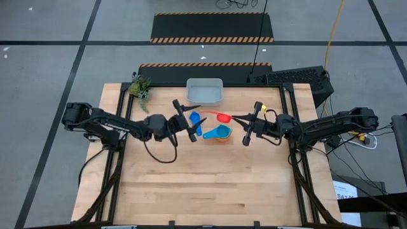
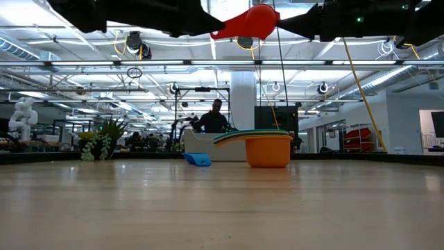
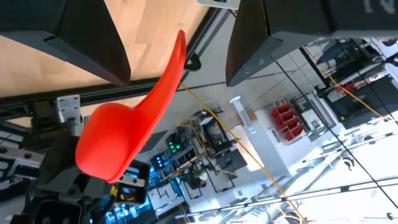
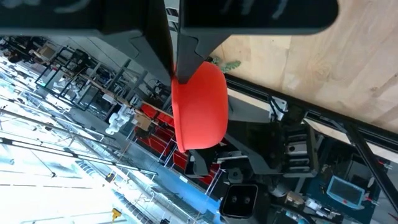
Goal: Nest measuring cups in basket
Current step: Stack the red measuring cup into the light blue measuring cup
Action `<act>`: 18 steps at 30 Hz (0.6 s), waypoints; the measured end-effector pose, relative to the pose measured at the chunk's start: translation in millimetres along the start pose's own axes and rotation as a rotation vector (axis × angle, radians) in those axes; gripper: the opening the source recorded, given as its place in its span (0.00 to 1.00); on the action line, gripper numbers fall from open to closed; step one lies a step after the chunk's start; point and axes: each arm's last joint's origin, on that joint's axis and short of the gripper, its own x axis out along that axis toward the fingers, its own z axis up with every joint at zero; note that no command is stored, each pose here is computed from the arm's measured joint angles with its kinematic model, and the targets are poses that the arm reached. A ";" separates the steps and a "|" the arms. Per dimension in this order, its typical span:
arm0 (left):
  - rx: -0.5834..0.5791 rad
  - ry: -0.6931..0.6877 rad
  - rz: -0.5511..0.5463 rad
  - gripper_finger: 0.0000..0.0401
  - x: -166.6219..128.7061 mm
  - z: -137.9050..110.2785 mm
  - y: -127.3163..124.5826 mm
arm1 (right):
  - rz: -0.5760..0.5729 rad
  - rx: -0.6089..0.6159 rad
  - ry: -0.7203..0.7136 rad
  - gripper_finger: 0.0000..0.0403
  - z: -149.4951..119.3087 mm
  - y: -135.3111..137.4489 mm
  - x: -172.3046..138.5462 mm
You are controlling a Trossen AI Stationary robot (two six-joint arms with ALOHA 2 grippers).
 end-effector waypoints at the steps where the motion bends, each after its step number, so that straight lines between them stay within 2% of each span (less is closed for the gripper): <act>1: -0.010 -0.008 -0.011 0.67 0.3 0.1 0.2 | -0.003 0.002 -0.006 0.00 0.5 -0.3 0.0; 4: -0.036 -0.060 -0.045 0.66 0.4 3.5 0.8 | -0.017 0.044 -0.044 0.00 4.0 -2.2 -0.1; 9: -0.071 -0.115 -0.101 0.59 1.7 5.3 3.2 | 0.043 0.096 -0.130 0.00 9.3 -2.4 -0.5; 18: -0.109 -0.187 -0.161 0.46 1.1 9.8 3.3 | 0.048 0.097 -0.133 0.00 9.4 -2.2 -0.5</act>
